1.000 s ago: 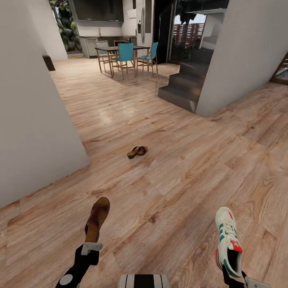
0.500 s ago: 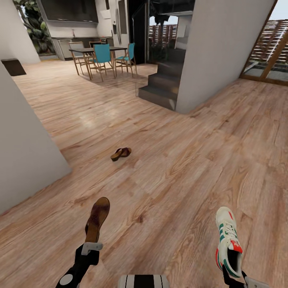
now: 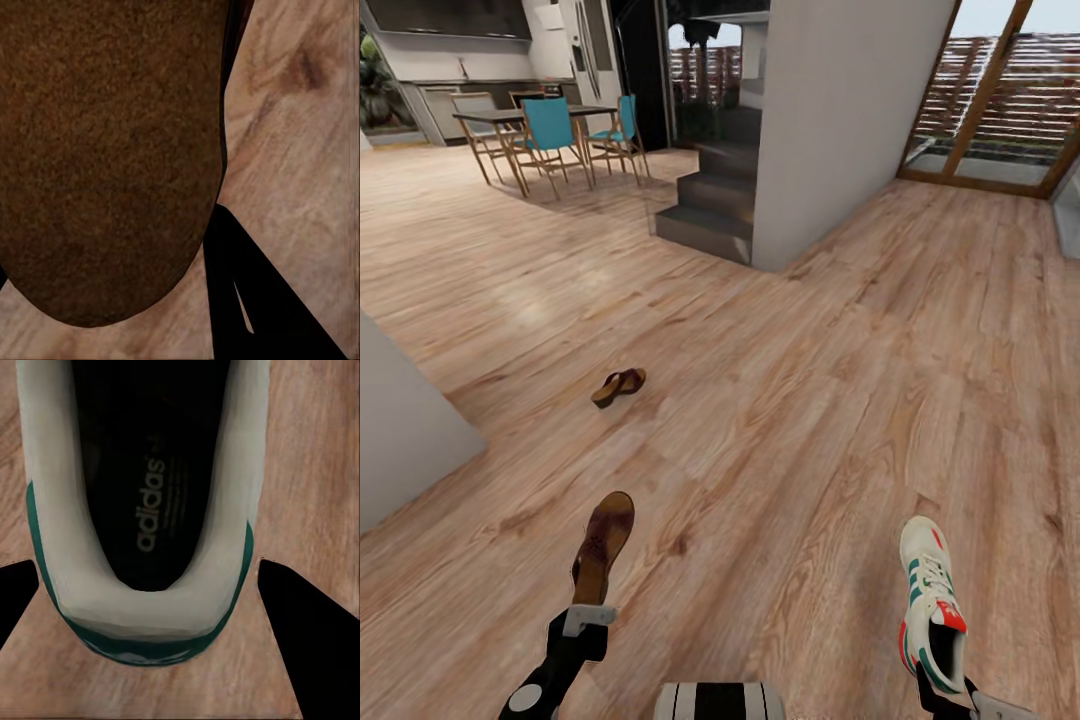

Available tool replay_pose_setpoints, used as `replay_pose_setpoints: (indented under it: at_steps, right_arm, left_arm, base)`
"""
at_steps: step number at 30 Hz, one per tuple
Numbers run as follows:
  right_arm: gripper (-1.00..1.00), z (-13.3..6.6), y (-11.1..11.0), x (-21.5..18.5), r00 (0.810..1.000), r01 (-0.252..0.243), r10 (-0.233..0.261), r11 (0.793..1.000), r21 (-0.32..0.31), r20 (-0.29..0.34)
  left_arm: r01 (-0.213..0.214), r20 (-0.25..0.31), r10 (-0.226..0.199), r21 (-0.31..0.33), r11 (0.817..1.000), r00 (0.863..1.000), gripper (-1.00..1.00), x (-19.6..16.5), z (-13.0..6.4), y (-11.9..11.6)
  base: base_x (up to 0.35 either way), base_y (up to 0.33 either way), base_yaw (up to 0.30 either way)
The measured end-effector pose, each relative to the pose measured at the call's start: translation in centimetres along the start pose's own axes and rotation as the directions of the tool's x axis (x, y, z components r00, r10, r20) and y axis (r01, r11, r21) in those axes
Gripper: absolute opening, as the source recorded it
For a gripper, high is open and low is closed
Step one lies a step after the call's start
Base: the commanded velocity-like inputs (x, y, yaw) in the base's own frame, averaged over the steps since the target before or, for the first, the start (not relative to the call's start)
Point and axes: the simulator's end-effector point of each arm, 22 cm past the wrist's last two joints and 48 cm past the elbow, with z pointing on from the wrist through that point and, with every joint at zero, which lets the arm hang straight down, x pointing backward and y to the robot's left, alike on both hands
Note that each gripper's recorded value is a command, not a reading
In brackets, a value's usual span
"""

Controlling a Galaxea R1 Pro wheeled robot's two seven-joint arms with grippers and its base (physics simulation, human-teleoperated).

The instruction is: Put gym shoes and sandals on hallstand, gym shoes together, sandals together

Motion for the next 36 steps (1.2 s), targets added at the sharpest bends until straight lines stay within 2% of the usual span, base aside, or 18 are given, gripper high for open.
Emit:
replay_pose_setpoints:
  at_steps: [10, 17, 25, 36]
  right_arm:
    - [-1.0, 0.0, 0.0, -0.1, 1.0, -0.001, 0.001, 1.0, 0.0, 0.003]
    - [-1.0, 0.0, 0.2, -1.5, 0.999, -0.009, 0.009, 1.0, -0.005, 0.033]
    - [-1.0, -0.7, 0.3, -3.3, 0.999, -0.009, 0.009, 1.0, -0.005, 0.036]
    - [-1.0, -0.7, 0.3, -3.4, 0.999, -0.01, 0.01, 1.0, -0.006, 0.038]
  left_arm:
    - [0.0, 0.004, 0.0, -0.001, 1.0, 1.0, -1.0, -0.2, 0.0, 0.0]
    - [-0.001, 0.035, 0.001, -0.002, 1.0, 0.999, -1.0, -1.8, -0.4, 0.1]
    - [-0.001, 0.036, 0.001, -0.003, 1.0, 0.999, -1.0, -3.5, -1.5, 0.2]
    - [-0.001, 0.04, 0.001, -0.004, 1.0, 0.999, -1.0, -3.6, -1.5, 0.2]
  base:
    - [0.0, 0.0, -0.3]
    - [0.0, 0.0, -0.3]
    - [0.0, 0.0, -0.3]
    - [0.002, 0.0, -0.3]
